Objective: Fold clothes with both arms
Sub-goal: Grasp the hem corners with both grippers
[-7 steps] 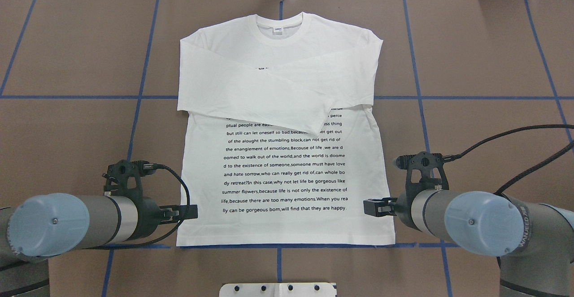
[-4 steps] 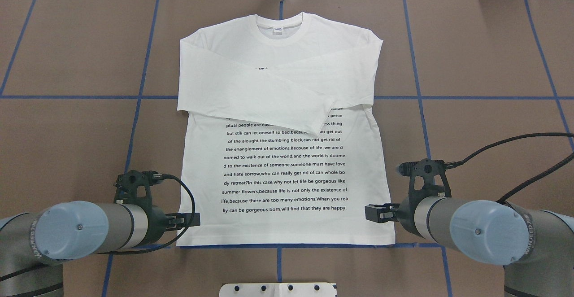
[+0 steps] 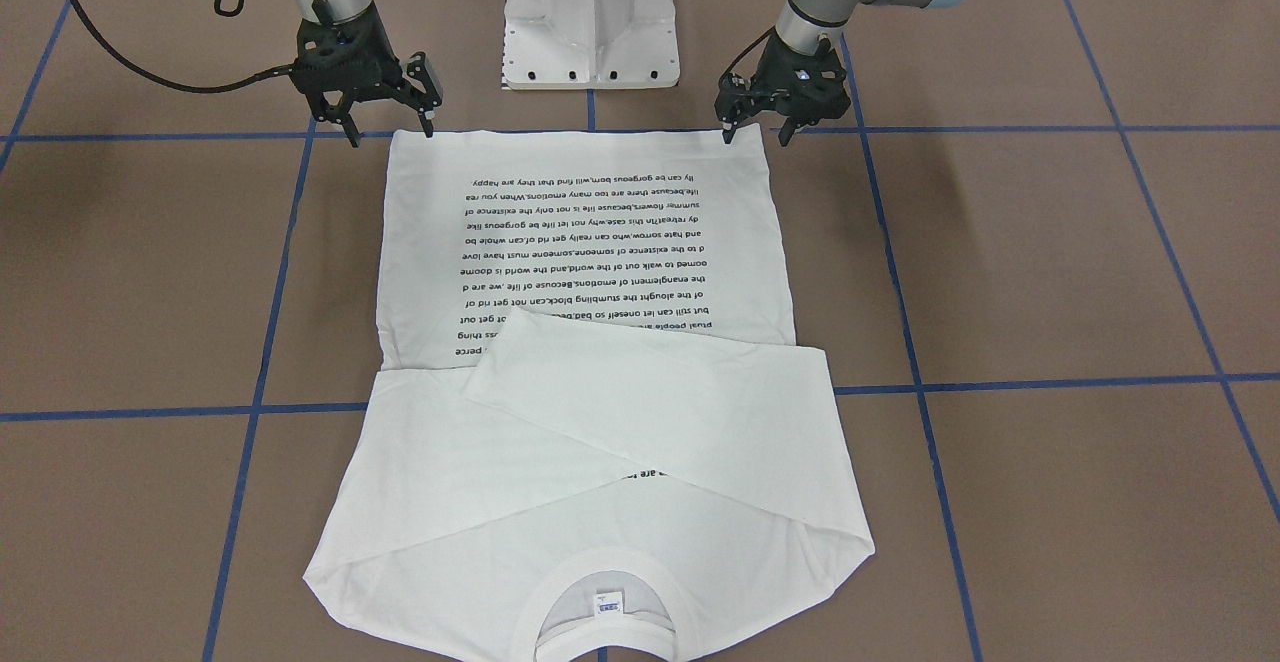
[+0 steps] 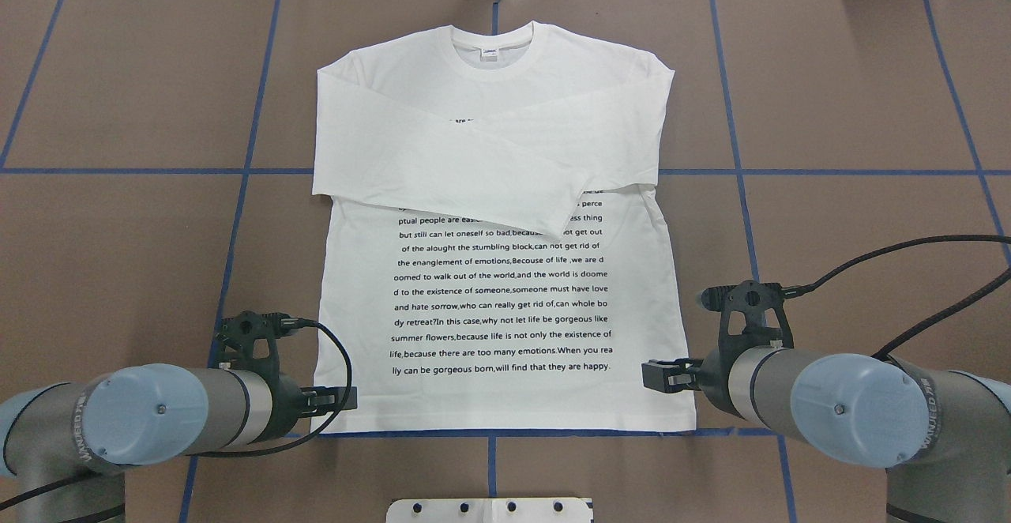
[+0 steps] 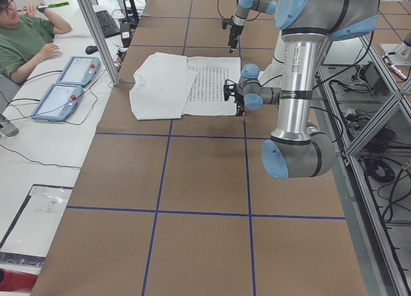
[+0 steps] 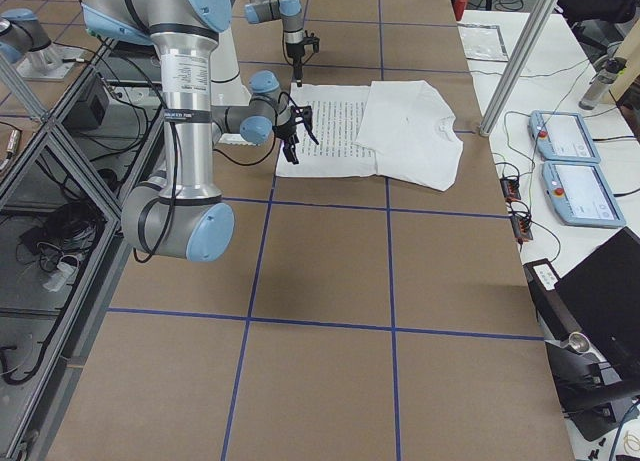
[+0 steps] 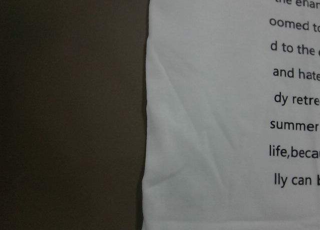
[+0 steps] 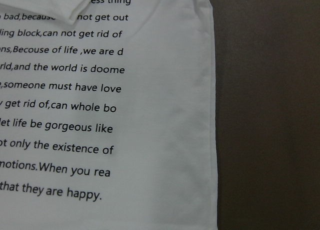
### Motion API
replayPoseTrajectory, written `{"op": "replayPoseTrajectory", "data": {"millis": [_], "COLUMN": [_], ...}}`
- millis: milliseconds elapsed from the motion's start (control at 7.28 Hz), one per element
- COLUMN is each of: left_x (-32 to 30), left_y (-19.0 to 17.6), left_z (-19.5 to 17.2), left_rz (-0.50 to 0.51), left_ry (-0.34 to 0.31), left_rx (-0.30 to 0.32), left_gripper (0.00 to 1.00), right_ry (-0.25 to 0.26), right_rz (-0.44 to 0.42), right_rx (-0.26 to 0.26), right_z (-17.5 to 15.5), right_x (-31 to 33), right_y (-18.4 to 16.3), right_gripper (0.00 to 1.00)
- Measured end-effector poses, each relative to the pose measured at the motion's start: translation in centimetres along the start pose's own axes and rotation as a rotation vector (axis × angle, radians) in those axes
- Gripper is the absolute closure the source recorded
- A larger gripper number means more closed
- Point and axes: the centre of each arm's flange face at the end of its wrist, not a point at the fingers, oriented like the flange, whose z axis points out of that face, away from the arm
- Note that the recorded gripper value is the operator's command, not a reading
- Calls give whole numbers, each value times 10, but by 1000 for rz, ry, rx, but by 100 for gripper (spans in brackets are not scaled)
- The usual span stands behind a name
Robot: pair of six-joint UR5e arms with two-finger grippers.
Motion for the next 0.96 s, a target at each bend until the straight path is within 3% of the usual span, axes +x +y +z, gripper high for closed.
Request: {"op": "replayPoseTrajectory", "data": {"millis": [549,687,962], "left_x": [1,1,5], "left_y": [16,18,20], "left_z": [9,11,11], "left_rz": [16,18,20], "left_ry": [-12,-14,-9], "left_rx": [-28,-32,-36], "left_gripper": [22,33,70], "right_ry": [5,7,9], "right_rz": [0,0,-1], "right_rx": [0,0,-1], "right_z": [2,3,5], "right_x": [1,2,2], "right_y": [0,0,1], "right_gripper": [0,0,0]}}
